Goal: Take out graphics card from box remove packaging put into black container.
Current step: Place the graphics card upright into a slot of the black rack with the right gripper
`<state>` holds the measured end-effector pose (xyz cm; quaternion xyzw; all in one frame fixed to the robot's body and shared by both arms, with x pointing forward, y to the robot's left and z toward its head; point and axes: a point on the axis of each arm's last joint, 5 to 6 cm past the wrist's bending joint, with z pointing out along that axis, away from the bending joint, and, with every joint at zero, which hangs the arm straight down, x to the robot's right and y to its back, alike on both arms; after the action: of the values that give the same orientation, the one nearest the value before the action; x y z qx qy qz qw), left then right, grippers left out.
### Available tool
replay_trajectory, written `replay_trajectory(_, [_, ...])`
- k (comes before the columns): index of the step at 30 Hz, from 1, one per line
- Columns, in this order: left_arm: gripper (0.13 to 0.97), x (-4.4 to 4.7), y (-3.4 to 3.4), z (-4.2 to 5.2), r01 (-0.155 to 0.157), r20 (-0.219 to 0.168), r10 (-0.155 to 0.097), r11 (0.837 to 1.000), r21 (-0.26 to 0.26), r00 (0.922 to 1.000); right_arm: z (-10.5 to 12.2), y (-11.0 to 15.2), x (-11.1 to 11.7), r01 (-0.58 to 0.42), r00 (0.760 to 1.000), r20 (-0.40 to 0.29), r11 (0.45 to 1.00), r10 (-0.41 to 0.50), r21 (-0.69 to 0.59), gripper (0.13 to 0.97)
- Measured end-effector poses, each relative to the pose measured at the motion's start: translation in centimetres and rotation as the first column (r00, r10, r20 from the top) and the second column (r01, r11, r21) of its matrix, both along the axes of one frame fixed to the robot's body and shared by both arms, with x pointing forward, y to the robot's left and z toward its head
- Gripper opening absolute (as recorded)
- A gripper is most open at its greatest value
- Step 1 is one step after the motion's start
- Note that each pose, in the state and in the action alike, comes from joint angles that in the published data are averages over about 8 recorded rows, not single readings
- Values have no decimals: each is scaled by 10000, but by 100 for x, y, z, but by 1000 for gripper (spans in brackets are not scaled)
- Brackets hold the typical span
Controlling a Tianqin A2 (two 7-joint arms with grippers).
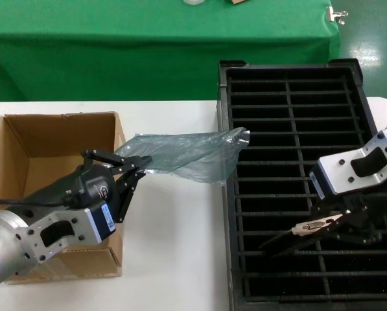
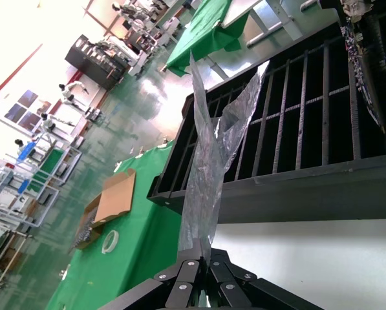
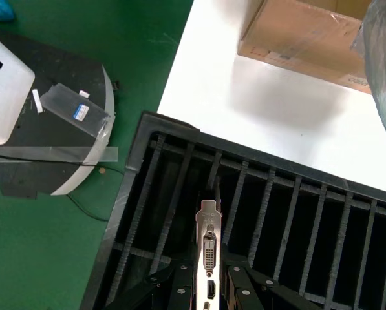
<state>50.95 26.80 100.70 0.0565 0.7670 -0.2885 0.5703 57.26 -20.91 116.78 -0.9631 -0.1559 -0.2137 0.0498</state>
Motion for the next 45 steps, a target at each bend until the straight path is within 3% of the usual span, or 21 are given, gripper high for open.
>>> replay_trajectory(24, [139,0,0,0,-1,0,1,10000,0,10000,19,159,221,-324,9987,389,9983,343,-482,189])
replay_trajectory(45, [139,0,0,0,0,0,0,10000,0,10000,42,113,195,-115,9995,295,9995,123,-280,189])
